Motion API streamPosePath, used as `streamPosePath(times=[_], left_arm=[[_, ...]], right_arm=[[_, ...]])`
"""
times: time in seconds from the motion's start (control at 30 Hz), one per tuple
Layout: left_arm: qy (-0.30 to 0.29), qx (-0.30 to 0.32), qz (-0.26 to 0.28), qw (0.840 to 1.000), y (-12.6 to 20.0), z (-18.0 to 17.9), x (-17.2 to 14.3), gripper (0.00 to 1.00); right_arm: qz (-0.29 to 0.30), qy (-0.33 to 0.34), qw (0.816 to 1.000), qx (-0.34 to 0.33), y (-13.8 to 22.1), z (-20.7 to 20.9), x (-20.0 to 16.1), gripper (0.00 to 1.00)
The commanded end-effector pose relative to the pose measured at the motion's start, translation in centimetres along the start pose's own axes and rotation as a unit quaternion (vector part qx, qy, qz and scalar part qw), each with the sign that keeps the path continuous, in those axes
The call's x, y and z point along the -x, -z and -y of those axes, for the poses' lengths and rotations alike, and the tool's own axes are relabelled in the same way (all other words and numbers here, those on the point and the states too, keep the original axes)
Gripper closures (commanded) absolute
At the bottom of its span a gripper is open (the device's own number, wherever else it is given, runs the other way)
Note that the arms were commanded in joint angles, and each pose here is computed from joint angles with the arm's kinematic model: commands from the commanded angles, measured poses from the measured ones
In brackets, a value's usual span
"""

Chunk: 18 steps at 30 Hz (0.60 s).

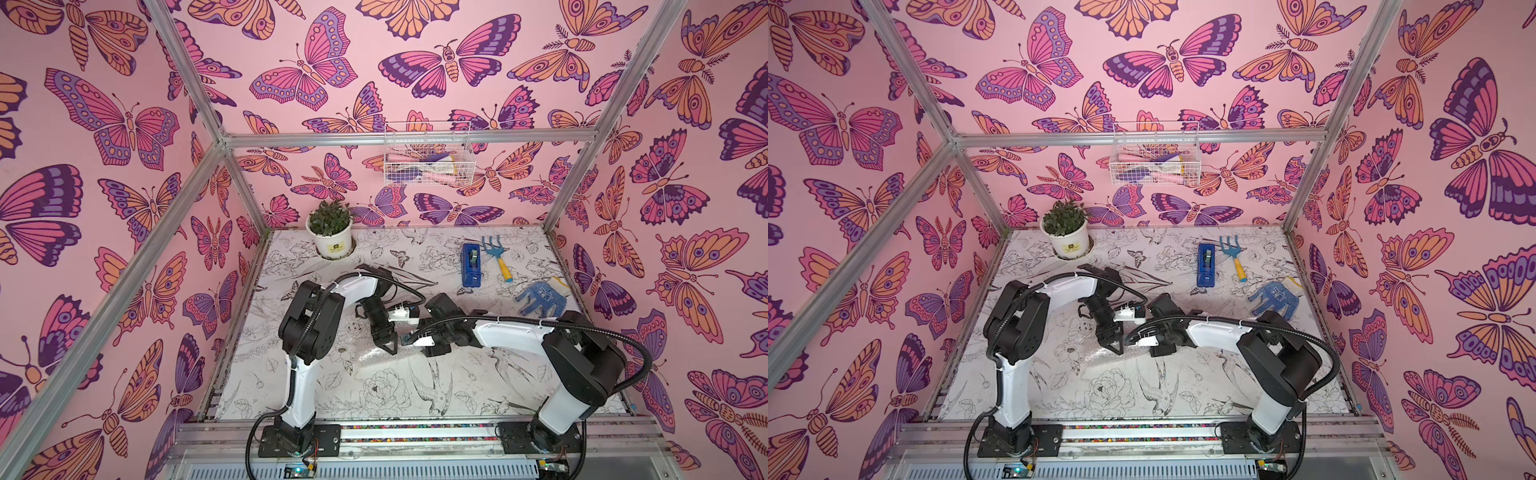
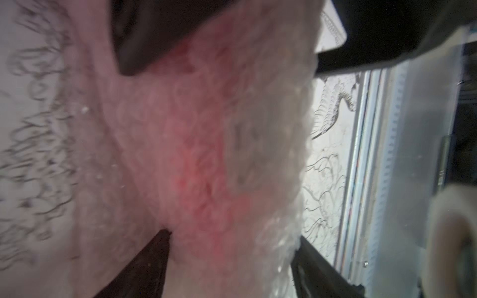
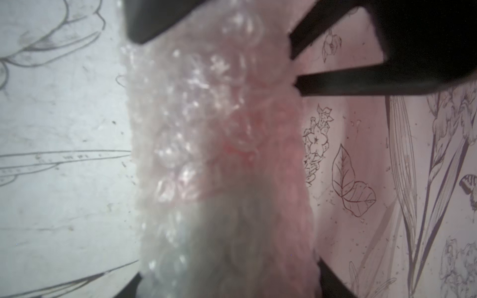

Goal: Wrap wine bottles in bubble wrap
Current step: Wrap the wine bottle in bubble wrap.

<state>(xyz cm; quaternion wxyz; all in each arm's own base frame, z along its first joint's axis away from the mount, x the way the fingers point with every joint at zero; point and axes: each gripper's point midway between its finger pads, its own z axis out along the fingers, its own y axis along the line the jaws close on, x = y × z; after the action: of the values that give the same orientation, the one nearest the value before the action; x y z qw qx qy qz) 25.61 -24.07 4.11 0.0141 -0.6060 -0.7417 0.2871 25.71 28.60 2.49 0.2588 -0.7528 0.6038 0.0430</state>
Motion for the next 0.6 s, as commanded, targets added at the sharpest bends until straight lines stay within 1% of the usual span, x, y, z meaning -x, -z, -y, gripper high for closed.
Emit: streamPosePath(times=[0.0, 0.03, 0.13, 0.2, 0.23, 0.27, 0.3, 0.37, 0.43, 0.47, 0.5, 0.57], left_arm=[[-0.031, 0.100, 0.061, 0.993, 3.9, -2.2, 1.6, 0.10], [-0.037, 0.123, 0.080, 0.988, 4.9, -2.4, 2.1, 0.01], [-0.049, 0.204, 0.141, 0.968, 8.3, -3.1, 3.3, 0.01], [-0.047, 0.273, 0.180, 0.944, 11.0, -3.6, 3.9, 0.01], [-0.035, 0.306, 0.196, 0.931, 12.0, -4.1, 3.9, 0.01], [-0.028, 0.342, 0.212, 0.915, 13.3, -4.3, 3.9, 0.01], [-0.031, 0.367, 0.226, 0.902, 14.3, -4.0, 4.0, 0.01], [-0.043, 0.406, 0.249, 0.878, 15.5, -3.4, 3.7, 0.01], [-0.069, 0.438, 0.259, 0.858, 15.9, -2.2, 3.3, 0.01], [-0.087, 0.458, 0.253, 0.848, 15.7, -1.7, 2.9, 0.01], [-0.110, 0.483, 0.252, 0.832, 16.1, -0.6, 2.6, 0.01], [-0.145, 0.504, 0.235, 0.818, 15.1, 0.5, 1.8, 0.01]], right_arm=[[-0.063, -0.003, 0.996, 0.059, -0.6, -3.3, -3.0, 0.53], [-0.064, -0.004, 0.996, 0.061, -0.6, -3.3, -3.0, 0.57], [-0.062, -0.009, 0.996, 0.066, -0.5, -3.2, -2.7, 0.71], [-0.060, -0.018, 0.995, 0.077, -0.3, -3.1, -2.4, 0.82], [-0.060, -0.022, 0.995, 0.083, -0.3, -3.1, -2.2, 0.85], [-0.059, -0.029, 0.994, 0.091, -0.1, -3.1, -2.0, 0.88], [-0.056, -0.036, 0.993, 0.100, 0.0, -3.1, -1.7, 0.90], [-0.049, -0.057, 0.991, 0.114, 0.4, -2.8, -1.2, 0.92], [-0.044, -0.081, 0.986, 0.137, 0.8, -2.5, -0.8, 0.92], [-0.042, -0.096, 0.983, 0.149, 1.1, -2.2, -0.6, 0.92], [-0.041, -0.114, 0.979, 0.165, 1.3, -2.1, -0.4, 0.92], [-0.041, -0.146, 0.969, 0.193, 1.7, -1.9, -0.2, 0.93]])
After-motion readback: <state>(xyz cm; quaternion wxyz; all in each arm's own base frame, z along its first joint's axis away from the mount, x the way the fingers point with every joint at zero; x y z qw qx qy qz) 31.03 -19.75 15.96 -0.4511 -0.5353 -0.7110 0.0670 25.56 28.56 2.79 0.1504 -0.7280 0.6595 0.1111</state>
